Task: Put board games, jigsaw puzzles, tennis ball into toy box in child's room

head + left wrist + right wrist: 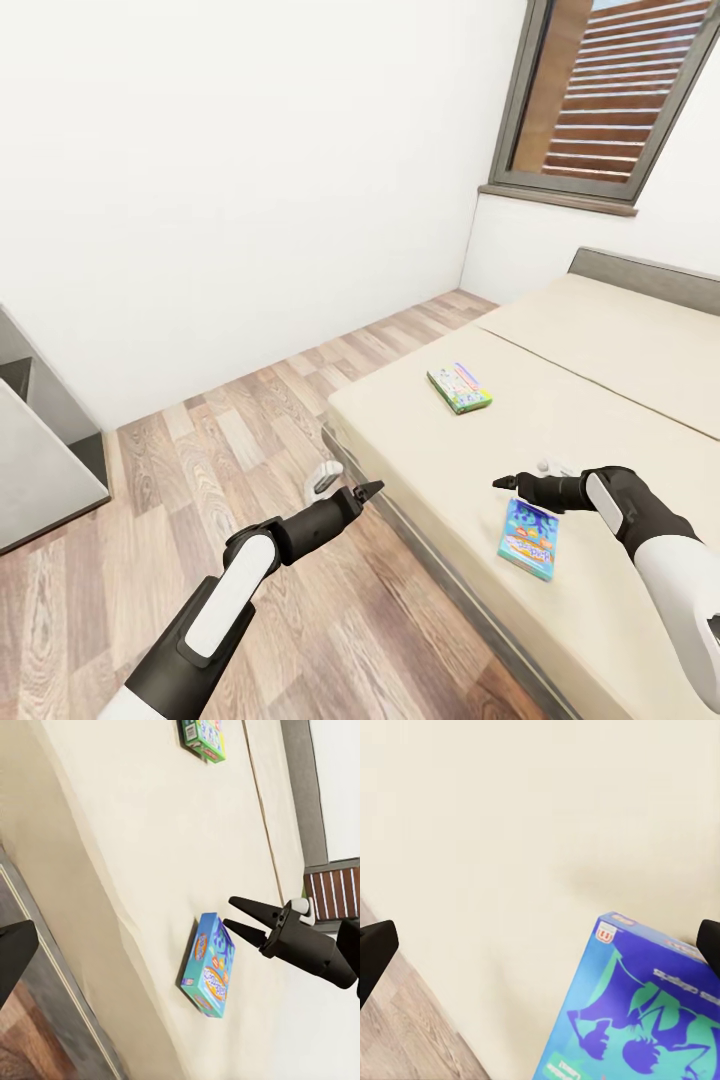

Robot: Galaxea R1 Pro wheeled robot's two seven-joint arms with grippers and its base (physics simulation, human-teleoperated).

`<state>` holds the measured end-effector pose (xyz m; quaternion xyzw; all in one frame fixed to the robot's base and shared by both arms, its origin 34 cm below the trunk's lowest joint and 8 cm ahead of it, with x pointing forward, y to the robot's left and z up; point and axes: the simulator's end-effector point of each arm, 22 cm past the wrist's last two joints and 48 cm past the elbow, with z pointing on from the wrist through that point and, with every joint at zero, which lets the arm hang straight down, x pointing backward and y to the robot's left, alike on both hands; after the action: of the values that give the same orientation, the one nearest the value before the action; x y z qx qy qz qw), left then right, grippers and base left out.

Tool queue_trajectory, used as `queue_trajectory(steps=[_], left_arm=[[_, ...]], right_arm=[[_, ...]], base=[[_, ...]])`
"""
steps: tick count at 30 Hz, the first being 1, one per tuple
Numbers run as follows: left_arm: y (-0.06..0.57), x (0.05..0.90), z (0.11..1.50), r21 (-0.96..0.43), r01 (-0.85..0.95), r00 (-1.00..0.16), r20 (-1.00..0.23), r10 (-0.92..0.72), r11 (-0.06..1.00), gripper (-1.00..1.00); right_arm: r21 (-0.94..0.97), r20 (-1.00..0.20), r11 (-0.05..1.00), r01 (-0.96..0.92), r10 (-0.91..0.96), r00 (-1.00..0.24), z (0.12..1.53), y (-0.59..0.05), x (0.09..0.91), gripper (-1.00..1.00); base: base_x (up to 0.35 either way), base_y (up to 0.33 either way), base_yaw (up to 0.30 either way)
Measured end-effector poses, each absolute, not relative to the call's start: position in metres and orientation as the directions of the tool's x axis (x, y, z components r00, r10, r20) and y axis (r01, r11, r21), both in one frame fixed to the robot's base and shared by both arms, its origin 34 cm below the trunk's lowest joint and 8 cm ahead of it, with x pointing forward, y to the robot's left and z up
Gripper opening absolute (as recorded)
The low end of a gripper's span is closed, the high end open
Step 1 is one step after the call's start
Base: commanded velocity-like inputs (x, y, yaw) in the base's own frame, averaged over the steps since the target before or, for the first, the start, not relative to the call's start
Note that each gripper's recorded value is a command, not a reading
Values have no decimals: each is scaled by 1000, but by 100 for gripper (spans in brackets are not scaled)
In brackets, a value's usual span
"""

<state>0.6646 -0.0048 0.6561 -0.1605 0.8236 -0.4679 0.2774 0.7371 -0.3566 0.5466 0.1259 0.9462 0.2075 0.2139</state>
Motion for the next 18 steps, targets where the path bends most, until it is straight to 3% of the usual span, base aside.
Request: queue_trajectory(steps=[18], left_arm=[[-5,665,663,-859,5,-790,-317,-525,511,100]], right_arm=[[449,-365,882,143,327,-872,555,-357,739,100]], base=[[0,0,45]])
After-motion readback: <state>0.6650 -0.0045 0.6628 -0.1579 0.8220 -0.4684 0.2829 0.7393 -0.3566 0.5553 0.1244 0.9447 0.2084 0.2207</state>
